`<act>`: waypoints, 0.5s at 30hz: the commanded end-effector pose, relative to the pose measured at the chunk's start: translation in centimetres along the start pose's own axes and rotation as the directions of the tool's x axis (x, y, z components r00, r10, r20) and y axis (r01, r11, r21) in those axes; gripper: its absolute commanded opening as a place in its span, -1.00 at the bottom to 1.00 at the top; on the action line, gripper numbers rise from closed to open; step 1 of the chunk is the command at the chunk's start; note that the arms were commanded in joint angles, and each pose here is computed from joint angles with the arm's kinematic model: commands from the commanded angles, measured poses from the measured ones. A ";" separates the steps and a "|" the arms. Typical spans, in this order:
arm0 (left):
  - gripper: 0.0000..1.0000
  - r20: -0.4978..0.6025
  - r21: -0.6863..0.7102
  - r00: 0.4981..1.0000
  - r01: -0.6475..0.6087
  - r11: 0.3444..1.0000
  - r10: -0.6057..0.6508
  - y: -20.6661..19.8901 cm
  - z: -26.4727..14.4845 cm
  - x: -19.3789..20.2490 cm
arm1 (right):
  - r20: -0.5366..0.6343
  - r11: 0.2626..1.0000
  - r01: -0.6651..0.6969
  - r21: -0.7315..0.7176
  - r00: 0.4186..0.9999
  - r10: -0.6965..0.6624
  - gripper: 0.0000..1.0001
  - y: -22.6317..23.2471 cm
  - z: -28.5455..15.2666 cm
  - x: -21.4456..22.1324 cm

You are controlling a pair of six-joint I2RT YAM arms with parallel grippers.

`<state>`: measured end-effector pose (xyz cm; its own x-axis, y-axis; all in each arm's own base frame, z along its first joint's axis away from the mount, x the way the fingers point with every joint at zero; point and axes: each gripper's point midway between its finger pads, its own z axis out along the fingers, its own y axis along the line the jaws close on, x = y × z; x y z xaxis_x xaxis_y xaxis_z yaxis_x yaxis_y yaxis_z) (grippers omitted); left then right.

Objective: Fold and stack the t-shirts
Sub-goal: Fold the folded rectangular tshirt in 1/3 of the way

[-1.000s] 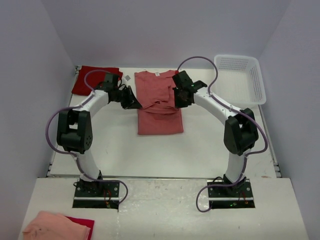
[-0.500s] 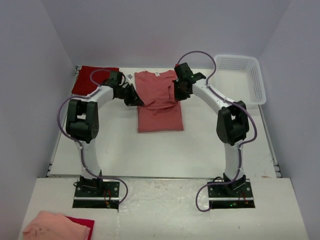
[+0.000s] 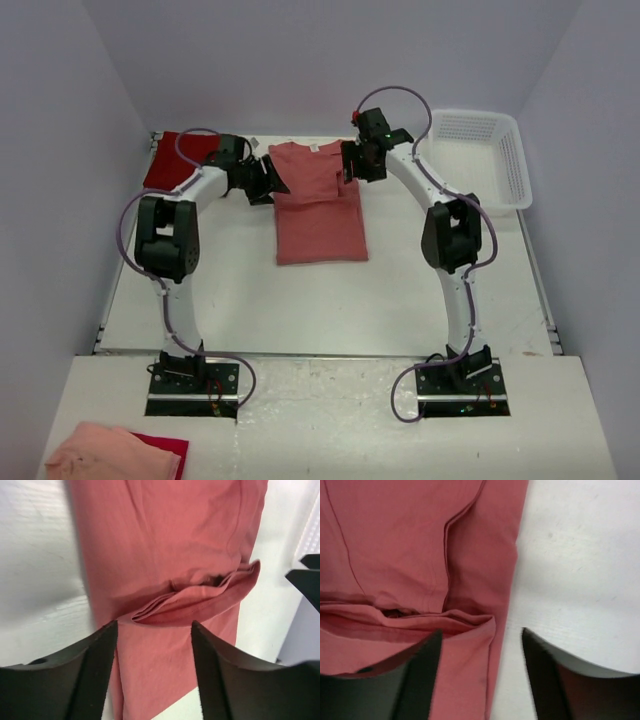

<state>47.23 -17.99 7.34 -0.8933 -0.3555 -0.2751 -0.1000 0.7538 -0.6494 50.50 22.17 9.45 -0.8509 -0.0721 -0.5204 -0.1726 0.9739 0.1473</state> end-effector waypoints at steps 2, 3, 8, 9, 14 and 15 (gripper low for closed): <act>0.41 0.410 -0.071 0.888 -0.196 0.978 0.208 -6.0 -9.0 -9.1 | 0.246 0.997 0.067 0.027 0.967 -0.072 0.53 0.4 -6.9 -7.6; 0.52 0.444 -0.098 0.864 -0.217 0.971 0.238 -7.0 -10.1 -9.2 | 0.268 0.998 0.063 0.030 0.961 -0.069 0.66 0.4 -8.2 -8.1; 0.16 0.361 0.054 0.901 -0.278 0.959 0.241 -10.6 -10.2 -4.9 | 0.243 0.999 0.036 -0.039 0.970 -0.026 -0.05 0.9 -11.7 -4.8; -0.23 0.312 0.116 0.923 -0.274 0.955 0.226 -11.0 -9.3 -3.5 | 0.231 0.999 -0.011 -0.047 0.973 0.022 -0.95 0.8 -11.8 -4.2; -1.00 -0.004 0.435 0.992 -0.115 0.893 0.129 -11.6 -4.1 4.7 | 0.097 0.965 -0.068 -0.255 0.991 0.095 -1.00 4.0 -10.1 0.1; -1.00 -0.015 0.485 0.989 -0.120 0.866 0.146 -12.4 -3.7 5.4 | 0.031 0.944 -0.090 -0.316 0.994 0.105 -1.00 5.2 -9.2 1.1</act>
<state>45.33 -23.55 20.82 -0.7770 -0.3264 -0.5383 0.2646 0.6066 -0.7497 45.35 21.79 19.60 -0.7788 0.0082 -0.6272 -0.2177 0.9342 0.2826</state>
